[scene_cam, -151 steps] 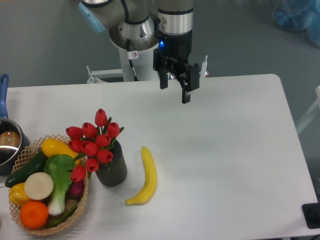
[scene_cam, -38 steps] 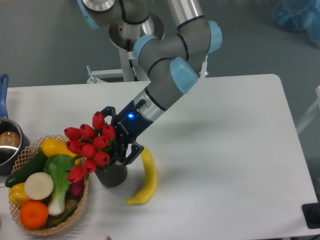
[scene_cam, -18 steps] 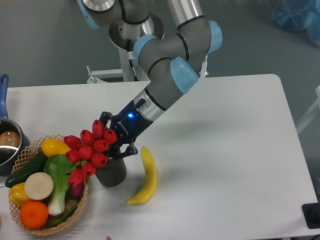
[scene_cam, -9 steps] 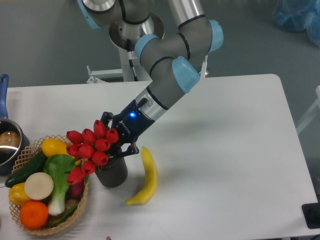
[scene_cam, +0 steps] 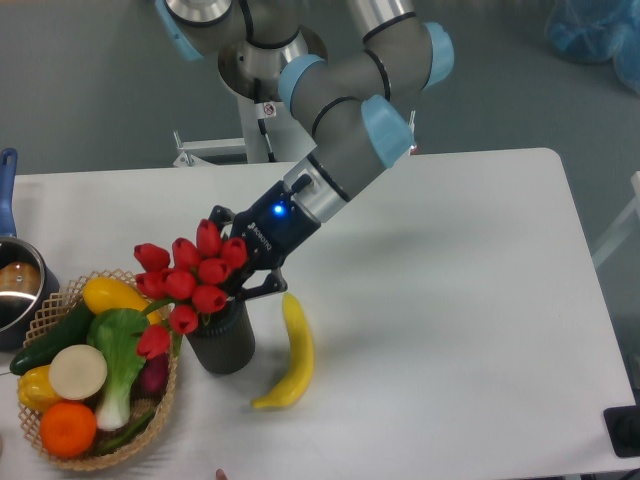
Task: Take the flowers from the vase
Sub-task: 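Lift the gripped tulips upward out of the black vase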
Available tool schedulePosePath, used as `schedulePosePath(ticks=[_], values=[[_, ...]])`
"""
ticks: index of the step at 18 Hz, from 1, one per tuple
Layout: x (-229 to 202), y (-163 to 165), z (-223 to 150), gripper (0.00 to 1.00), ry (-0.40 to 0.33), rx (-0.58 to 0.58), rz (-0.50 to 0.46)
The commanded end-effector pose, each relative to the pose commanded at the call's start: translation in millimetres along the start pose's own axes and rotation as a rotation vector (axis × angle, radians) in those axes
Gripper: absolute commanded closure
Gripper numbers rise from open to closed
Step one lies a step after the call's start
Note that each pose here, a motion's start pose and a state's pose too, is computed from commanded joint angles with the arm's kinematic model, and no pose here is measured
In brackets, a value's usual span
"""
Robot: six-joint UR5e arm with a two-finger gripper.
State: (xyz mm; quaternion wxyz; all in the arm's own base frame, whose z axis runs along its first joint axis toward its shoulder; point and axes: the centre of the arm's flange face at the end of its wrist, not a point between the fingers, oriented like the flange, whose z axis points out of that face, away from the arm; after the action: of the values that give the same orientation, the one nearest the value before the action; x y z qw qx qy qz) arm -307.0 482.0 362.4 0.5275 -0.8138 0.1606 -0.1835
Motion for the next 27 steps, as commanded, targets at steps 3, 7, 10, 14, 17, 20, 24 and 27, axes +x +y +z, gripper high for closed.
schedulePosePath(ticks=[3, 7, 10, 14, 17, 20, 24, 27], values=[[3.5, -6.2, -9.7, 0.61, -0.002, 0.048, 0.002], [3.8, -12.8, -18.7, 0.60, 0.004, 0.115, -0.012], [6.8, -20.1, -23.5, 0.60, 0.010, 0.149, -0.030], [9.3, -24.4, -22.4, 0.60, 0.019, 0.165, -0.032], [11.9, -29.0, -23.1, 0.60, 0.029, 0.189, -0.028], [14.9, -39.3, -26.1, 0.60, 0.036, 0.213, -0.028], [14.9, -49.4, -35.1, 0.60, 0.046, 0.267, -0.039], [17.4, -54.9, -38.3, 0.59, 0.048, 0.274, -0.050]])
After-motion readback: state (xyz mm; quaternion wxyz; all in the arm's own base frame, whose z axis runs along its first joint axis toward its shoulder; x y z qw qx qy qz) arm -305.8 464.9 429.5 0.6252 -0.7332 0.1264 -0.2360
